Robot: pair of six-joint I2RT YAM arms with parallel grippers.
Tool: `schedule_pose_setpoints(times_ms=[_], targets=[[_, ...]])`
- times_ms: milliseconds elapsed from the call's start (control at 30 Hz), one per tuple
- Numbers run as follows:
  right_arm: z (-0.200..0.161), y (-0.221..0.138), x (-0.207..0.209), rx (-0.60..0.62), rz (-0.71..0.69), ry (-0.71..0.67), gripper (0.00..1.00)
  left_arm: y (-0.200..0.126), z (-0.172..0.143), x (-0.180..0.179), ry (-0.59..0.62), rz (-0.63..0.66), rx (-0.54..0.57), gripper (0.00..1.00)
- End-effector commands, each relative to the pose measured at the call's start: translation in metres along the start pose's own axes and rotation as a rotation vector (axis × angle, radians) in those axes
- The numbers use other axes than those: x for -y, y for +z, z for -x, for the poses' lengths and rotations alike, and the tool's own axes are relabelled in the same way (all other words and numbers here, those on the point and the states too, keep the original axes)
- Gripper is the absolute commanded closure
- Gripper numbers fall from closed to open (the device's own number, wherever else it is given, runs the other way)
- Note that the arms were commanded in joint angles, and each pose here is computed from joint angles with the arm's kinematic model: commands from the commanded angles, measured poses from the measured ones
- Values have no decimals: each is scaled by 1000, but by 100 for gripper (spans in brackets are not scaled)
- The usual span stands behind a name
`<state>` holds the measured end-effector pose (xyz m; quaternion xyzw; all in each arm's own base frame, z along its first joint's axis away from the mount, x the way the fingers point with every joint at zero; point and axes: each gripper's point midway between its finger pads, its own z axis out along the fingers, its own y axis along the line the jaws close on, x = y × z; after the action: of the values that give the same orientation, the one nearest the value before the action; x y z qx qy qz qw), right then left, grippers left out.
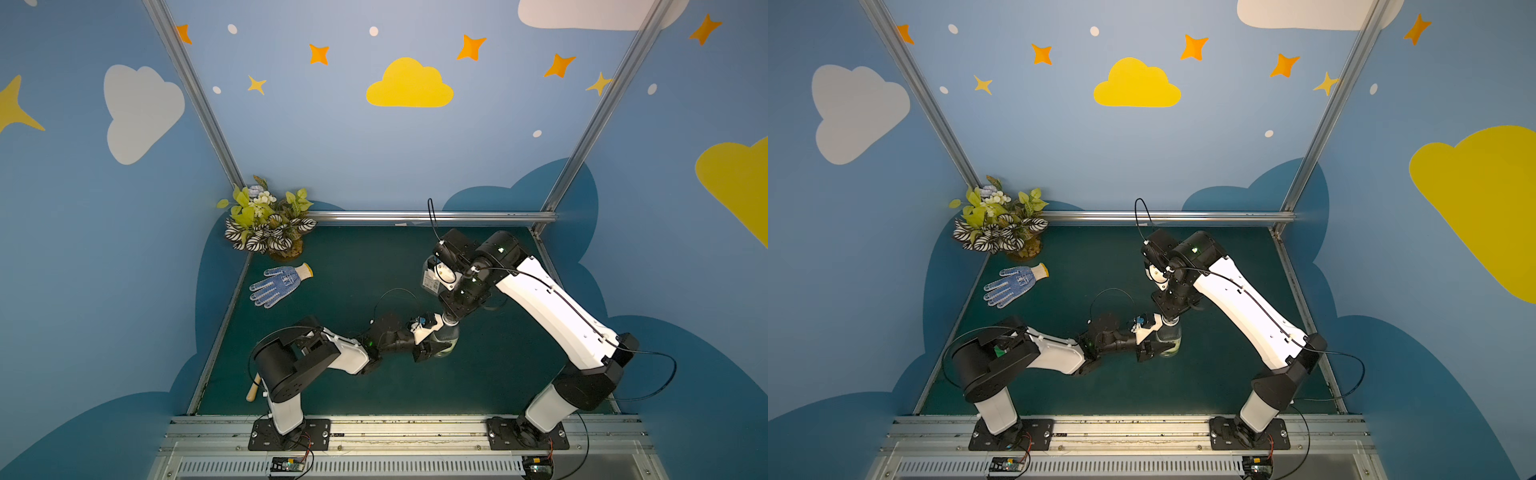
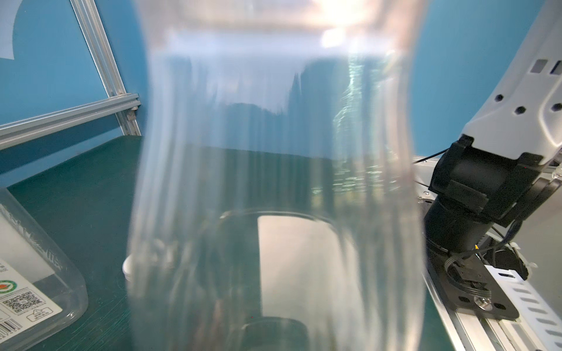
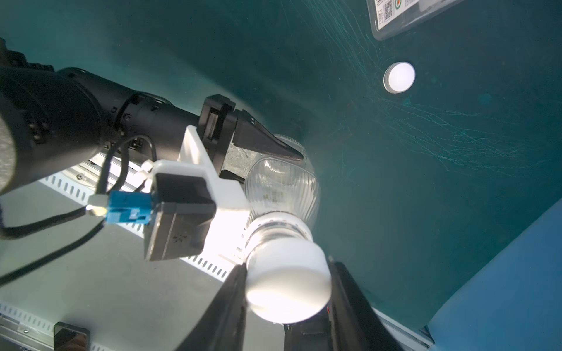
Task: Screw on the bottle caps
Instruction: Place the bottle cap on the plastic bottle.
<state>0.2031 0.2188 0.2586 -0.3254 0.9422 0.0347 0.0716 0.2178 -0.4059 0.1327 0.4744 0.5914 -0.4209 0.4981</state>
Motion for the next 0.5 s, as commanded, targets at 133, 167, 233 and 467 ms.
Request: schedule_pose_setpoints(times_ms=[133, 167, 233, 467], targets=[[-34, 3, 4, -155, -37, -5, 61, 6, 7, -1, 21, -4, 14, 49], [-34, 4, 3, -160, -38, -8, 61, 6, 7, -1, 21, -2, 13, 49], [-36, 5, 2, -173, -39, -15, 61, 6, 7, -1, 20, -2, 12, 49], [-40, 5, 7, -197, -80, -24, 61, 7, 6, -2, 22, 5, 10, 49]])
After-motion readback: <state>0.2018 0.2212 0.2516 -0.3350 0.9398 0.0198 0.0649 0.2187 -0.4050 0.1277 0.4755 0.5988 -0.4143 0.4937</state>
